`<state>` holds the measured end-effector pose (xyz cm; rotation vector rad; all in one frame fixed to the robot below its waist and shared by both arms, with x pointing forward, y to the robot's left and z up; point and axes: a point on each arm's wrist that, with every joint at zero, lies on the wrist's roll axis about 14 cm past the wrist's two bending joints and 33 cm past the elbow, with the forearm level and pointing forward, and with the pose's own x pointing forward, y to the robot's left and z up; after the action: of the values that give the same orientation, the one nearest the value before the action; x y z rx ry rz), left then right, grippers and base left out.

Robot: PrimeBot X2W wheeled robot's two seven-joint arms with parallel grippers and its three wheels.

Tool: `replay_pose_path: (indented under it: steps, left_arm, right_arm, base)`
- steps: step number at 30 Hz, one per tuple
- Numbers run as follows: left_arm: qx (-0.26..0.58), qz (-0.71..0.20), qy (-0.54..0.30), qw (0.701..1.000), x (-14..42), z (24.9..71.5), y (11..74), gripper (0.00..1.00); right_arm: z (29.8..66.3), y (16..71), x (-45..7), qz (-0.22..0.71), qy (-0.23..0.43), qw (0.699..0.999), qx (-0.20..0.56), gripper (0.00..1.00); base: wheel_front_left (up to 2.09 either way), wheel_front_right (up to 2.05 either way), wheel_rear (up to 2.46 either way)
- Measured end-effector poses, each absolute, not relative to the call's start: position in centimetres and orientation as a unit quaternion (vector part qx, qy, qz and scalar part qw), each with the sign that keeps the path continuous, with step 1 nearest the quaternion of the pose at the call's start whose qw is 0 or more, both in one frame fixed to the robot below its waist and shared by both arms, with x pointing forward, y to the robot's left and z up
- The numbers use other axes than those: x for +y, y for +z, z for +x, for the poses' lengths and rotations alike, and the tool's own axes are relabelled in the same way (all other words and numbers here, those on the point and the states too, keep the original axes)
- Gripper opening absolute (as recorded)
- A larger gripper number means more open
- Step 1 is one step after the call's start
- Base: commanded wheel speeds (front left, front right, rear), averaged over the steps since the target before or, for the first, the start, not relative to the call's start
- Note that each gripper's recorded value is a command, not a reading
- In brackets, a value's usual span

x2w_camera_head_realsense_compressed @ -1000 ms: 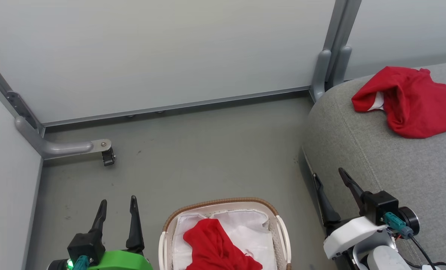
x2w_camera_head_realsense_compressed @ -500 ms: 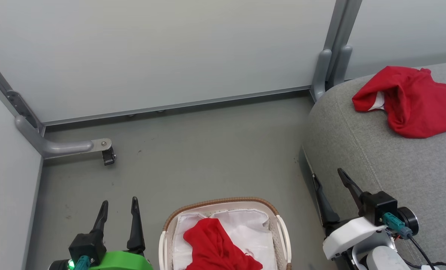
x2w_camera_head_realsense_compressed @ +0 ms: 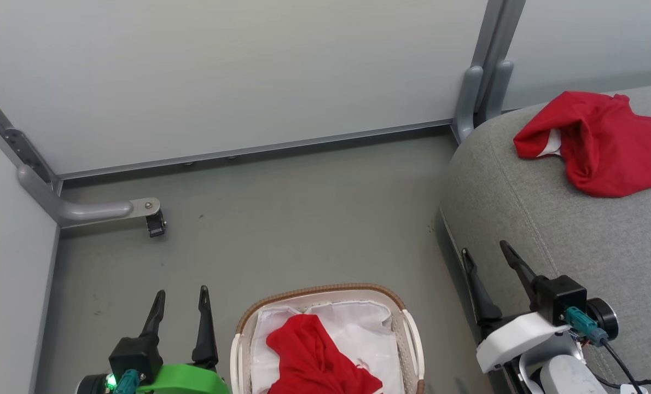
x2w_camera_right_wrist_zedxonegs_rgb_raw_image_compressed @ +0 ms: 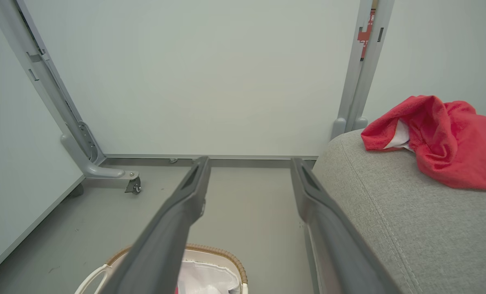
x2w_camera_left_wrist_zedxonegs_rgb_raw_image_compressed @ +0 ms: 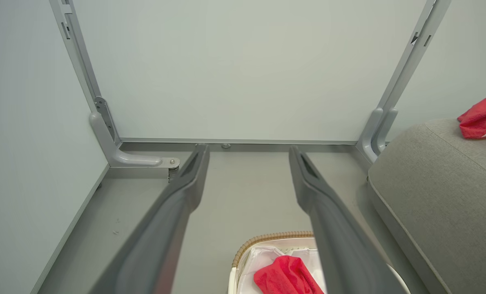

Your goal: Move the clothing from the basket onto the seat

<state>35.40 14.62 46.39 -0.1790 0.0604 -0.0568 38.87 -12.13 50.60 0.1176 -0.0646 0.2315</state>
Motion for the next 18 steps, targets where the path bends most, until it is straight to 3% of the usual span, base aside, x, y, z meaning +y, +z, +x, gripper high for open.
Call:
replay_pose_path:
  steps: [10, 18]
  left_arm:
    - [0.068, -0.056, -0.105, 0.991, 10.8, 38.2, 44.2, 1.00]
    - [0.144, -0.009, -0.172, 0.975, 7.5, 41.9, 39.4, 1.00]
  right_arm:
    - [41.7, 51.7, -14.2, 0.031, 0.088, 0.994, -0.055, 1.00]
    - [45.3, 52.7, -15.7, -0.004, 0.069, 0.994, -0.080, 1.00]
  base:
    - [0.00, 0.00, 0.00]
    - [0.00, 0.00, 0.00]
